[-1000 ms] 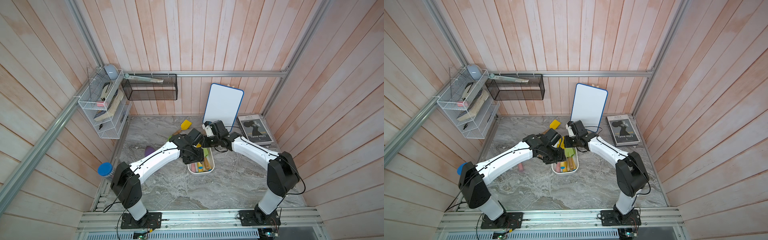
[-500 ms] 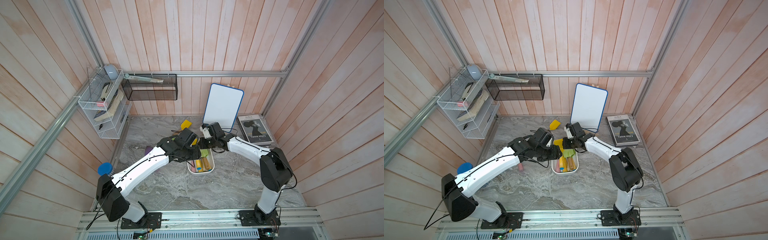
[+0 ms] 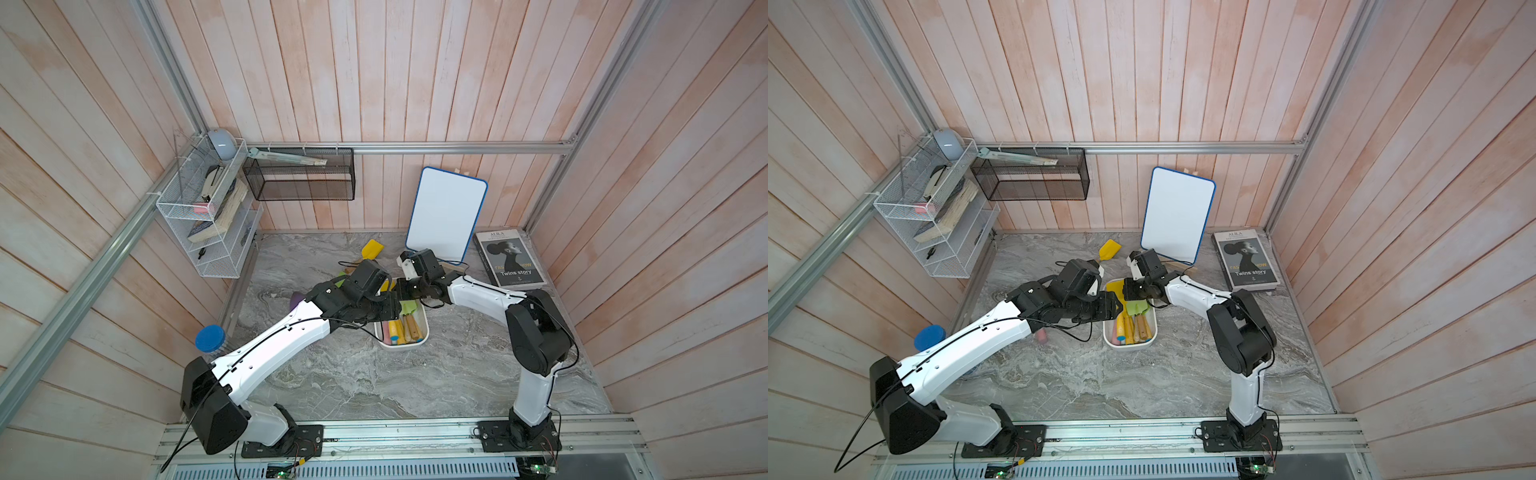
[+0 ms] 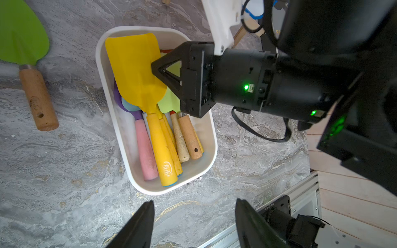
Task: Put the shovel into the storage box
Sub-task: Place the shovel in the storage box.
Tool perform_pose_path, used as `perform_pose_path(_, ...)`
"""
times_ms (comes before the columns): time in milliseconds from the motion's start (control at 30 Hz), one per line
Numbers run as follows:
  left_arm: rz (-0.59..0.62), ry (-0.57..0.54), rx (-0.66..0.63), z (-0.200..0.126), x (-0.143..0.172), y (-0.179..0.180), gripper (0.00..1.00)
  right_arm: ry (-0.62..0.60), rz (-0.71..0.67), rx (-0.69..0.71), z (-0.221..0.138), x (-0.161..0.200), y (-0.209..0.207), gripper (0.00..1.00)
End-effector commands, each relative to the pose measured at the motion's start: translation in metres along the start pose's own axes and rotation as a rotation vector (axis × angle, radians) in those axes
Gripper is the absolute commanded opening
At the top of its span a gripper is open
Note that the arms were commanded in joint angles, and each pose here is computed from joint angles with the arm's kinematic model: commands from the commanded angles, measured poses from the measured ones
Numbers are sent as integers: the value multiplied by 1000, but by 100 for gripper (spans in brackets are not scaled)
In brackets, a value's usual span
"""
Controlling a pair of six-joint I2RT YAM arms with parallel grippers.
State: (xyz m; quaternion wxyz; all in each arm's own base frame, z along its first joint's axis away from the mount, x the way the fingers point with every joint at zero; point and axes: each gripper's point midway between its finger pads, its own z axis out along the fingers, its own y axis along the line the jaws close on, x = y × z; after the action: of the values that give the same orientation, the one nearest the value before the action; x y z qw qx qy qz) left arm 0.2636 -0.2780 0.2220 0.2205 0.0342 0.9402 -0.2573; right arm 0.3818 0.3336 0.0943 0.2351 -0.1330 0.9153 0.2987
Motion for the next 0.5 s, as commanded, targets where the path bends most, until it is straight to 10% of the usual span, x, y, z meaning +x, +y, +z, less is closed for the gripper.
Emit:
perform_pose_path(0,22,-43,37,-7,-6,-5,65,6,9,-26,9,4,0,0)
perform_pose_path(467,28,-57,47,-8,-6,-5,65,21,12,-12,27,20,-15,0)
